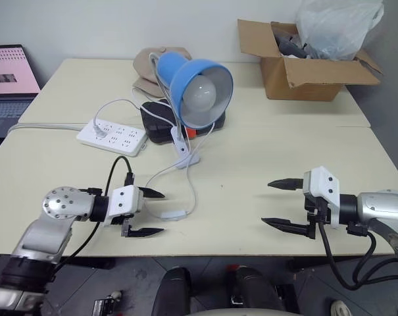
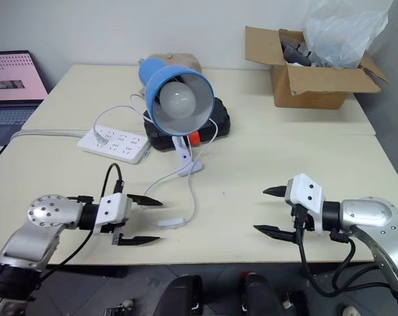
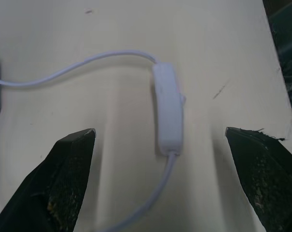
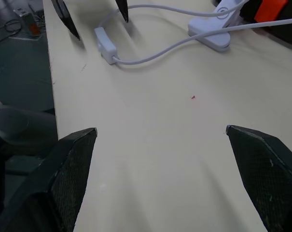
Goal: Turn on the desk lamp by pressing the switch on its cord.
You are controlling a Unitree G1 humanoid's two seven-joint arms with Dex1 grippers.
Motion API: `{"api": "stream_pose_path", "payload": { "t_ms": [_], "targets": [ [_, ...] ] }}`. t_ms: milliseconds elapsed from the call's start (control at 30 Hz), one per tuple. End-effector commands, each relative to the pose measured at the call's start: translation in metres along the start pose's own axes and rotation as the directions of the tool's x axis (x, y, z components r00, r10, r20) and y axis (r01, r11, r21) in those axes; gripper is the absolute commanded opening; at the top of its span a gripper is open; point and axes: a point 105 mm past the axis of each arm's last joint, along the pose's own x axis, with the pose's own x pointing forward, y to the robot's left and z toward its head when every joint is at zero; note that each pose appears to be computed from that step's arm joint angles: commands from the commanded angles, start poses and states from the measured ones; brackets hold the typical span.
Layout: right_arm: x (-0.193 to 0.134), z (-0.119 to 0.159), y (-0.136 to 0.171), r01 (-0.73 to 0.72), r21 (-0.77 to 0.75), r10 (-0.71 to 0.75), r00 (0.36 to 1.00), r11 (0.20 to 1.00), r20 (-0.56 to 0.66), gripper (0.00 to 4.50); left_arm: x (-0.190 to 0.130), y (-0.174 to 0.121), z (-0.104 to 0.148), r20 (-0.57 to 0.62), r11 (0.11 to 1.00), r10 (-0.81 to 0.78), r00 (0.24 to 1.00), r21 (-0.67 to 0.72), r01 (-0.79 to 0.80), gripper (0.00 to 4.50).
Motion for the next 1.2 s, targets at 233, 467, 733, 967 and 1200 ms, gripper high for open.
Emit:
{"api": "stream_pose_path", "payload": {
  "t_ms": [233, 467, 733, 967, 1200],
  "targets": [
    [-0.002, 0.027, 0.01, -0.044, -0.017, 0.046, 0.994, 0.999, 0.095, 4.5, 0.013, 0.008, 0.007, 0.026, 0.998, -0.032, 0.999, 0.054, 0.03, 4.02],
    [0.005, 0.031, 0.008, -0.083, -0.046, 0.087, 0.991, 0.996, 0.097, 4.5, 0.015, 0.008, 0.007, 0.025, 0.998, -0.035, 0.999, 0.058, 0.034, 2.47],
    [0.007, 0.031, 0.003, -0.096, -0.062, 0.101, 0.991, 0.993, 0.091, 4.5, 0.014, 0.006, 0.007, 0.014, 0.997, -0.041, 0.999, 0.064, 0.04, 0.86],
    [0.008, 0.031, 0.002, -0.095, -0.068, 0.101, 0.991, 0.993, 0.092, 4.5, 0.013, 0.007, 0.008, 0.015, 0.997, -0.044, 0.999, 0.059, 0.043, 0.48],
    [0.008, 0.03, 0.004, -0.094, -0.063, 0.099, 0.991, 0.994, 0.09, 4.5, 0.01, 0.007, 0.012, 0.033, 0.996, -0.044, 0.998, 0.074, 0.042, 1.77]
  ]
}}
